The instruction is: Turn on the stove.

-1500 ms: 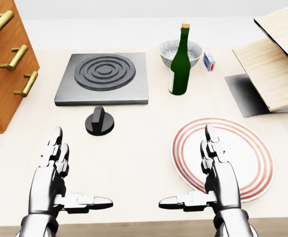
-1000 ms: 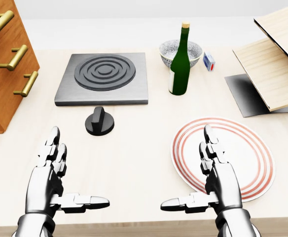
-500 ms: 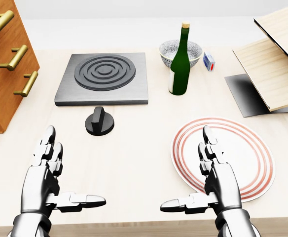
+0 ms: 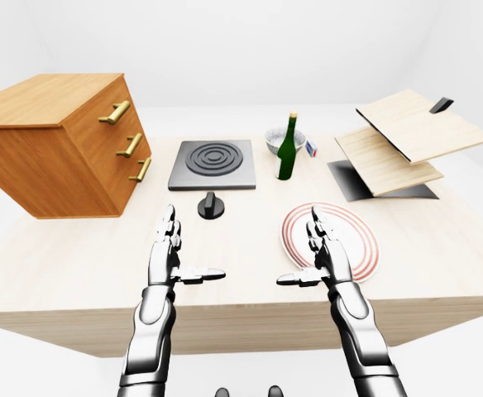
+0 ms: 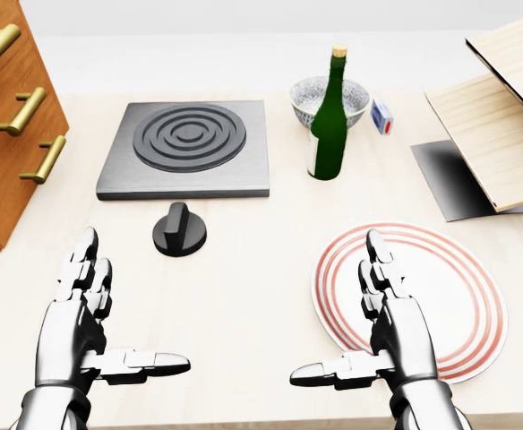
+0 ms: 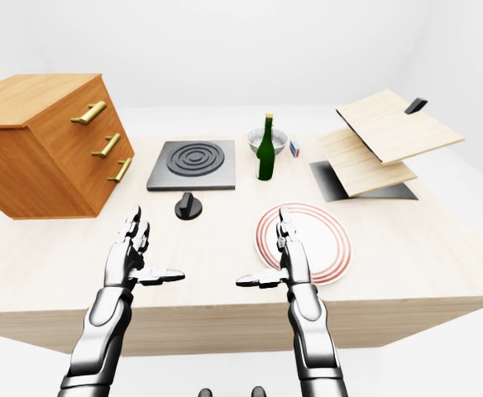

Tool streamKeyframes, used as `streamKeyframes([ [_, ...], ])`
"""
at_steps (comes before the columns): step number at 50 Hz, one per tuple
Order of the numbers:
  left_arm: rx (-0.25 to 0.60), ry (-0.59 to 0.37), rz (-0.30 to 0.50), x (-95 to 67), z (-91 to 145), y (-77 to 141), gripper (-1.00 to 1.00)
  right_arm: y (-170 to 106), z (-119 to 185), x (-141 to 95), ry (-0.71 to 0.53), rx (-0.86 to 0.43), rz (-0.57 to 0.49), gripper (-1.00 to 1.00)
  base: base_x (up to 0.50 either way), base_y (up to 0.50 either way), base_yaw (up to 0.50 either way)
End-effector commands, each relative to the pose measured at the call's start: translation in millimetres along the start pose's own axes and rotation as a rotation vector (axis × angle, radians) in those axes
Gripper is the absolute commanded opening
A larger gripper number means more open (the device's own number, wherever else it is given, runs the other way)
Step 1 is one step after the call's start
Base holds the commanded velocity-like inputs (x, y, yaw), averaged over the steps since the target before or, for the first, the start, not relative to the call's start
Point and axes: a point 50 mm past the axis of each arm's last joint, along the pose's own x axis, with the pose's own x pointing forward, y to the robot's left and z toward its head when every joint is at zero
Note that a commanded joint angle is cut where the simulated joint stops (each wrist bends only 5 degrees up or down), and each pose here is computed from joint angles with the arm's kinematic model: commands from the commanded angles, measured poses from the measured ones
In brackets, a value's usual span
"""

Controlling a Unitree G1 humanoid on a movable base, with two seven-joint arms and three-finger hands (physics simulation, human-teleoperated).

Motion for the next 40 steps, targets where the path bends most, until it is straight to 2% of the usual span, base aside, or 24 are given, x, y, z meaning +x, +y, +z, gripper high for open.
streamKeyframes([
  [1, 0.0, -0.001, 0.0, 0.0, -0.2, 0.3, 1.0, 0.2, -0.1, -0.5, -0.001, -0.002, 0.0, 1.0, 0.16, 0.0, 0.0],
  [40, -0.001, -0.001, -0.002, -0.4, 0.9, 0.0, 1.0, 0.2, 1.0, -1.0, -0.004, -0.002, 0.002, 1.0, 0.16, 0.0, 0.0],
])
